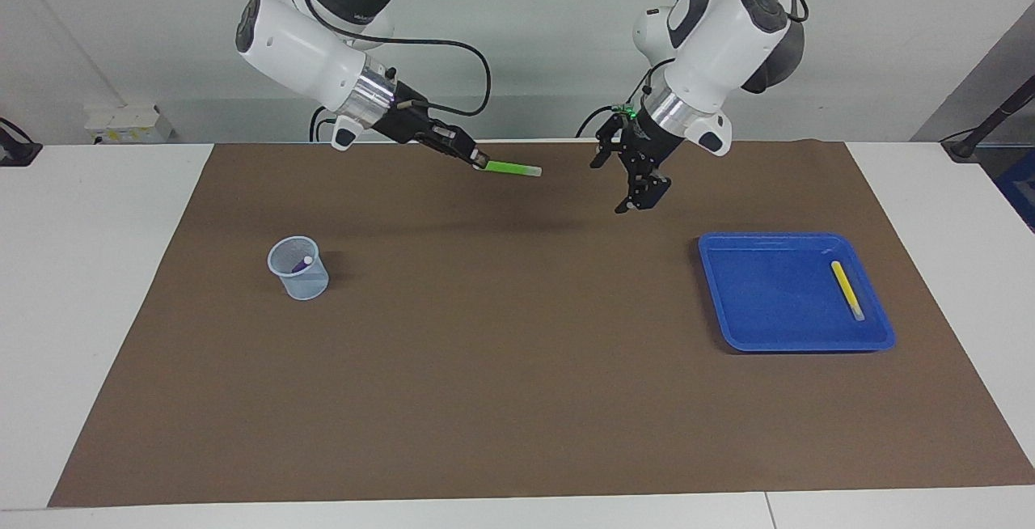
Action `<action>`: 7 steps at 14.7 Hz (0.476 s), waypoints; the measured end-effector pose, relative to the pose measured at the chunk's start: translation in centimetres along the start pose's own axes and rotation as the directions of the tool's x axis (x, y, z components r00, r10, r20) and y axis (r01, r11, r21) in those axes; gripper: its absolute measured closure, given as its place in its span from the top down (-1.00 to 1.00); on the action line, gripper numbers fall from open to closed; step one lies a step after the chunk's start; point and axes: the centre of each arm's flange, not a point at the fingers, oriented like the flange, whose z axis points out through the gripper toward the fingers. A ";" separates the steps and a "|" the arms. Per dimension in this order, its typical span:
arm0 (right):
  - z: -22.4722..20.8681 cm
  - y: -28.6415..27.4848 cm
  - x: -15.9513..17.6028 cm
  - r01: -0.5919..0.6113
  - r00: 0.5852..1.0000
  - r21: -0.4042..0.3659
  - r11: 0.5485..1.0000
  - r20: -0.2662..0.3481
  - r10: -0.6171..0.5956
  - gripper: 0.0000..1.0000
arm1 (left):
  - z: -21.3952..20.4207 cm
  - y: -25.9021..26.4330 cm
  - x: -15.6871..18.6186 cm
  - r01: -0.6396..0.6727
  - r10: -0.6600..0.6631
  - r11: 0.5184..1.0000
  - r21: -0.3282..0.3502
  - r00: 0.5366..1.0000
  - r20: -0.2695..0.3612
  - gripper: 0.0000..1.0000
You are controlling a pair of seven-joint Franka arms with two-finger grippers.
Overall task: Right arm passes pens to left for tray arrangement
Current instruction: 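Extend the green pen toward the left gripper while the left gripper approaches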
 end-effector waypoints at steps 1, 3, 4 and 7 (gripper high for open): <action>0.0 0.0 0.0 -0.007 1.000 0.004 1.000 0.003 0.007 -0.62 | 0.1 -1.0 -0.9 0.027 -0.027 1.000 -0.004 1.000 -0.007 1.00; 0.0 0.1 0.1 -0.011 1.000 0.005 1.000 0.005 0.011 -0.62 | 0.4 -2.9 -2.5 0.084 -0.084 0.996 -0.008 0.996 -0.014 1.00; 0.1 0.1 0.1 -0.011 1.000 0.005 1.000 0.006 0.011 -0.62 | 0.6 -3.8 -3.2 0.111 -0.111 0.994 -0.011 0.994 -0.021 1.00; 0.3 0.0 -0.1 -0.010 1.000 0.002 1.000 0.009 0.010 -0.62 | 1.4 -6.8 -5.6 0.124 -0.125 0.991 -0.041 0.992 -0.019 1.00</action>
